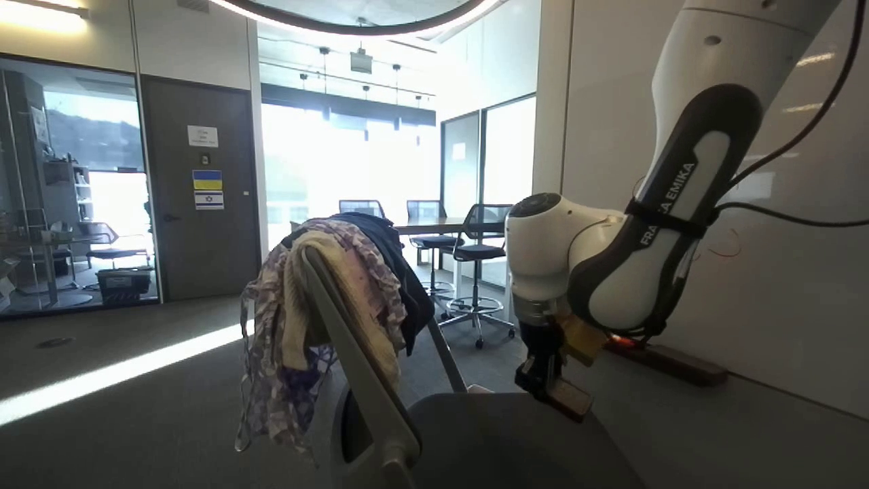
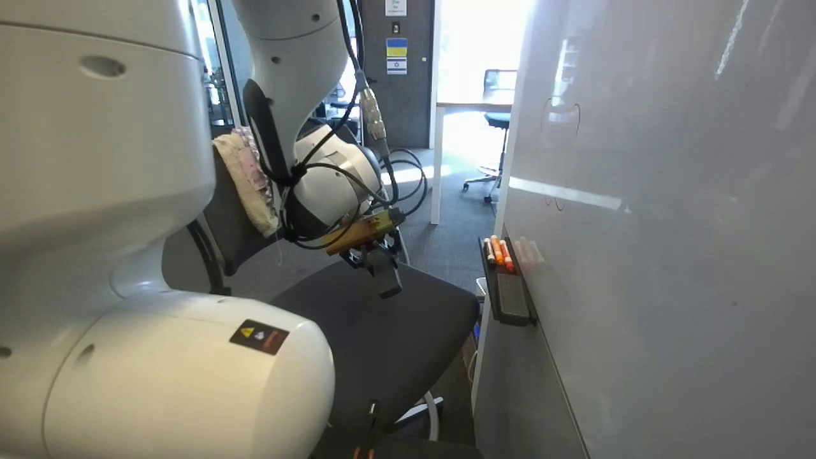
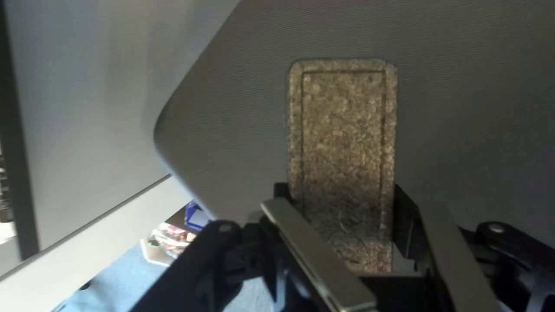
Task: Use the duster to erase the markings on the whiteboard
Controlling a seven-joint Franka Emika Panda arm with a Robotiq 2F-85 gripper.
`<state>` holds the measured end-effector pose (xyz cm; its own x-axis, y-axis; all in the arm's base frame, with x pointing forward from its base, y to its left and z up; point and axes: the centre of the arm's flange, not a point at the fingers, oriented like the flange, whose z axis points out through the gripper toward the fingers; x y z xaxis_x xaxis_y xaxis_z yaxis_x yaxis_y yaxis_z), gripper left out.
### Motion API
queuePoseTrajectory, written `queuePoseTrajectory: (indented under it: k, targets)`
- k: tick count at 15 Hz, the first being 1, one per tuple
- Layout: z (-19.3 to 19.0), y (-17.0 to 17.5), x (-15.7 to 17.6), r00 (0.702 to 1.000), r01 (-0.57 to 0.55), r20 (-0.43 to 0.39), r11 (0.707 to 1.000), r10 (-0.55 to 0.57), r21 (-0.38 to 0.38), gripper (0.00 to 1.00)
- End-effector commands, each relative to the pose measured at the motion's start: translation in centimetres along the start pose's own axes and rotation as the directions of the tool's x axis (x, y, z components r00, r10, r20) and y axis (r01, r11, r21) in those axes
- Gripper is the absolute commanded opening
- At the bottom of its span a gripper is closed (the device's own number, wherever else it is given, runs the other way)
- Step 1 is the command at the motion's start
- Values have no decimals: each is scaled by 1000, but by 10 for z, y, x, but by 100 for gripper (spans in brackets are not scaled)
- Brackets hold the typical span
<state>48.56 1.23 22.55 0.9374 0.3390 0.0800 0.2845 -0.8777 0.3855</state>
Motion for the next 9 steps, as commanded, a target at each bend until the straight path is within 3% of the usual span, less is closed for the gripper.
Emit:
queuePoseTrajectory:
  k: [1, 3, 4, 5, 7, 9]
  targets:
    - [23, 1, 20, 991, 119, 39, 982, -126, 148, 31]
    - [29, -7, 18, 980, 175, 55, 957, -192, 232, 31]
    - [27, -12, 16, 974, 198, 55, 941, -221, 273, 81]
    - [25, -15, 14, 967, 225, 48, 923, -252, 313, 81]
    - [13, -18, 11, 957, 258, 30, 895, -288, 363, 95]
    - [-3, -10, 8, 952, 273, 27, 884, -306, 380, 100]
